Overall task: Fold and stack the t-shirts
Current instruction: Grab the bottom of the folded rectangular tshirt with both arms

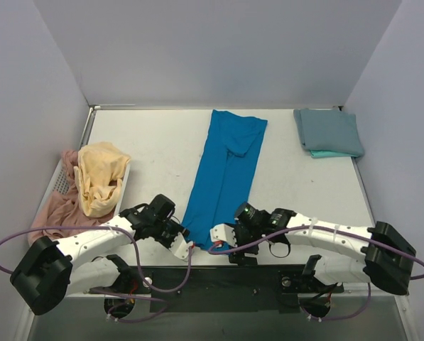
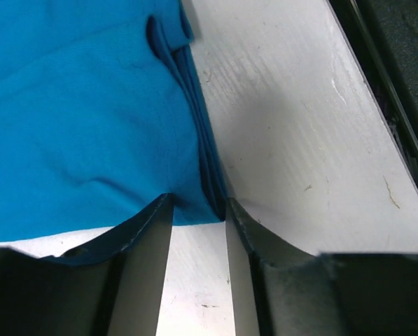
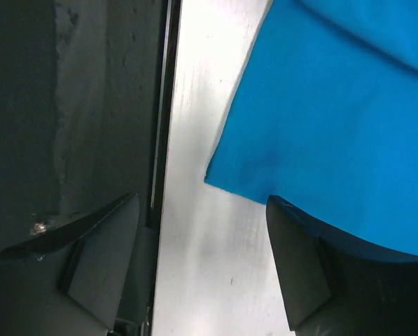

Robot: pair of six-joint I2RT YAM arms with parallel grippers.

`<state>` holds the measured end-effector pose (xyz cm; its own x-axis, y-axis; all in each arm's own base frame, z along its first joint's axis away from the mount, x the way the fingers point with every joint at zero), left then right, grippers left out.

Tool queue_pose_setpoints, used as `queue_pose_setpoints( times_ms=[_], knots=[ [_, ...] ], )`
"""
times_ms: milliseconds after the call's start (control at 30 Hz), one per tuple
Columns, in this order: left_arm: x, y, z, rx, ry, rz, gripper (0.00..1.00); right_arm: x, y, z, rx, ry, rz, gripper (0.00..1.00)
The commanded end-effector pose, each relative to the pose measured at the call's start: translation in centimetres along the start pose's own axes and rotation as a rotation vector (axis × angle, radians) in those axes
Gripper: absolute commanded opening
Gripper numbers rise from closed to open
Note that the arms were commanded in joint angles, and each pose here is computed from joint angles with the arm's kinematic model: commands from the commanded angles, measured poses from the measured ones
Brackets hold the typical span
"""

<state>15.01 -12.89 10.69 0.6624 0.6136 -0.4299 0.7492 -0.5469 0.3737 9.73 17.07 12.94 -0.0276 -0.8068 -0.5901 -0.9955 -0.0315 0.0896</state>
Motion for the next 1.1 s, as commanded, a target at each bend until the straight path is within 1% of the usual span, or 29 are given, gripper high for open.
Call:
queue_pose_setpoints(
  times_ms=[0,67,100,200,233,267,300,333,367,400,433,467,500,533,567,600,633,667,733,767,833,867,967,1033,1067],
  knots=[
    [0.1,0.4,0.5,-0.023,0.007,0.066,0.43,0.1,-1.2,1.7,0.034,0.089,-0.152,0.68],
    [0.1,0.5,0.6,-0.022,0.013,0.069,0.41,0.2,-1.5,2.0,0.042,0.111,-0.185,0.66],
    [0.1,0.4,0.7,-0.018,0.014,0.071,0.38,0.4,-1.6,2.2,0.036,0.129,-0.186,0.63],
    [0.1,0.3,0.8,-0.015,0.016,0.079,0.31,0.1,-1.8,2.6,0.011,0.169,-0.239,0.58],
    [0.0,0.3,0.8,-0.019,0.016,0.078,0.26,0.0,-1.8,2.9,-0.001,0.185,-0.251,0.57],
    [0.0,0.2,0.8,-0.019,0.015,0.076,0.24,-0.2,-1.6,3.2,-0.012,0.187,-0.263,0.56],
    [0.0,0.2,0.8,-0.017,0.018,0.073,0.17,-0.5,-1.4,3.5,-0.034,0.178,-0.259,0.55],
    [-0.1,0.2,0.7,-0.016,0.016,0.068,0.15,-0.7,-0.8,3.8,-0.052,0.178,-0.277,0.55],
    [-0.2,0.1,0.6,-0.011,0.018,0.059,0.09,-0.7,-0.6,4.0,-0.058,0.189,-0.282,0.55],
    [-0.3,0.2,0.5,-0.009,0.014,0.052,0.08,-0.6,-0.4,4.1,-0.064,0.195,-0.284,0.54],
    [-0.4,0.1,0.4,-0.007,0.012,0.040,0.02,-0.4,-0.4,4.2,-0.064,0.198,-0.300,0.53],
    [-0.4,0.1,0.4,-0.004,0.007,0.036,0.00,-0.3,-0.4,4.2,-0.065,0.197,-0.312,0.50],
    [-0.6,0.0,0.4,-0.003,0.002,0.025,0.00,-0.4,-0.5,4.3,-0.069,0.197,-0.332,0.46],
    [-0.8,0.0,0.3,-0.003,-0.007,0.021,0.00,-0.4,-0.5,4.3,-0.075,0.197,-0.335,0.38],
    [-1.1,-0.2,0.3,0.002,-0.015,-0.002,0.00,-0.4,-0.4,4.4,-0.093,0.205,-0.330,0.33],
    [-1.3,-0.2,0.2,0.005,-0.022,-0.015,0.00,-0.3,-0.3,4.4,-0.108,0.223,-0.318,0.23],
    [-1.9,-0.1,-0.1,0.006,-0.032,-0.062,0.00,-0.6,-0.3,4.2,-0.107,0.227,-0.303,0.18],
    [-2.1,-0.2,-0.2,0.012,-0.039,-0.095,0.00,-0.5,-0.1,3.7,-0.113,0.251,-0.285,0.00],
    [-3.0,-0.1,-1.0,0.038,-0.080,-0.168,0.00,-0.7,0.2,2.9,-0.087,0.279,-0.238,0.00],
    [-3.6,-0.3,-1.5,0.062,-0.102,-0.214,0.00,-0.6,0.4,2.6,-0.080,0.277,-0.209,0.00],
    [-4.1,-0.5,-2.1,0.070,-0.130,-0.263,0.00,-0.4,1.0,1.9,-0.069,0.253,-0.155,0.00],
    [-4.2,-0.4,-2.4,0.053,-0.132,-0.276,0.00,-0.5,1.4,1.5,-0.068,0.233,-0.112,0.00],
    [-4.3,0.1,-3.3,0.035,-0.156,-0.323,0.00,-0.9,1.8,0.5,-0.042,0.192,-0.049,0.00],
    [-4.7,1.1,-4.1,0.001,-0.168,-0.354,0.00,-1.3,1.9,-0.6,-0.016,0.153,-0.008,0.00],
    [-4.9,2.2,-4.7,-0.051,-0.176,-0.389,0.00,-1.4,1.4,-1.1,-0.005,0.127,0.047,0.00]
  ],
)
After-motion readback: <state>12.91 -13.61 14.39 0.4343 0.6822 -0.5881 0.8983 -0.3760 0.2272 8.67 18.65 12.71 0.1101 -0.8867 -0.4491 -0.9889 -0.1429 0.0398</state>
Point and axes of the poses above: each gripper's point midway between its finger pads, its own z axis out along the fingers, its own y axis along the line the jaws close on, x = y × z, the point moved 10 cm from there along -z, back along the fingers, and after that the axes turned 5 degrees about z, right-handed, at the moved point
